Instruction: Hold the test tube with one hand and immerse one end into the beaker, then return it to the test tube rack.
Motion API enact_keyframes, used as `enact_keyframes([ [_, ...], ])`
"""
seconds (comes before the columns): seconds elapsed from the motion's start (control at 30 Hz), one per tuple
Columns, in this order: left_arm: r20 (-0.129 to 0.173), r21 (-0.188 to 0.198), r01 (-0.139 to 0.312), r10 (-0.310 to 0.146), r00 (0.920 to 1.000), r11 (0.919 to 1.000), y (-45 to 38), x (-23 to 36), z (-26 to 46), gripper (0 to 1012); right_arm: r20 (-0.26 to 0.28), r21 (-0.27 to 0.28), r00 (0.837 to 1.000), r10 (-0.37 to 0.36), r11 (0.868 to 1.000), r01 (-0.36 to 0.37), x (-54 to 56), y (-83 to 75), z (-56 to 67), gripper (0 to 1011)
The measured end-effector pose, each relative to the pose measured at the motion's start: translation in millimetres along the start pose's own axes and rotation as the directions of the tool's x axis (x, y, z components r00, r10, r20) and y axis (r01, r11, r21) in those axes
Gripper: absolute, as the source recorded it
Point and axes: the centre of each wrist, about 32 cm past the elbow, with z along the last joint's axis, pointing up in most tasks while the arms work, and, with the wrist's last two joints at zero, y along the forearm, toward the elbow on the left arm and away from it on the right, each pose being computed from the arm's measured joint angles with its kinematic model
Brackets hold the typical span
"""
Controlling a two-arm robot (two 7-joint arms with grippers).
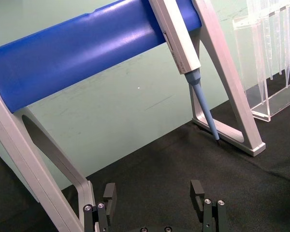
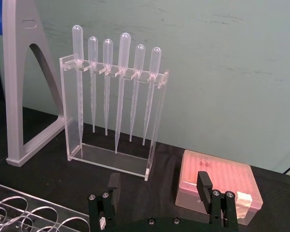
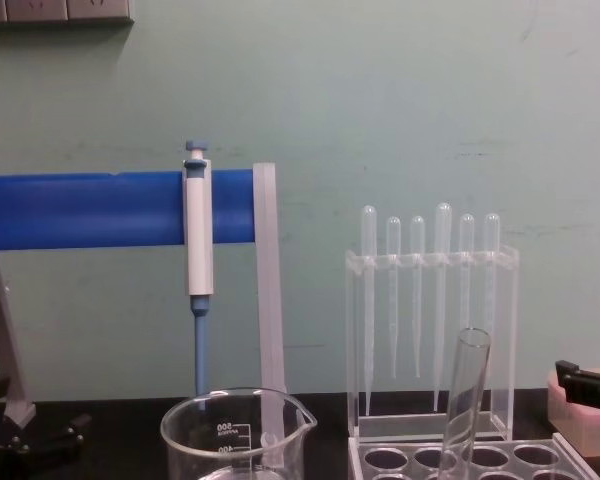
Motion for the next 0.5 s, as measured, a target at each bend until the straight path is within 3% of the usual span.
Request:
enact_keyframes([
  [0.5, 0.0, 0.0, 0.0, 0.0, 1.0, 1.0, 0.0, 0.0, 0.0, 1000, 0.0, 0.0, 1.0, 0.0, 1.0, 0.0, 0.0, 0.0, 0.0, 1002],
])
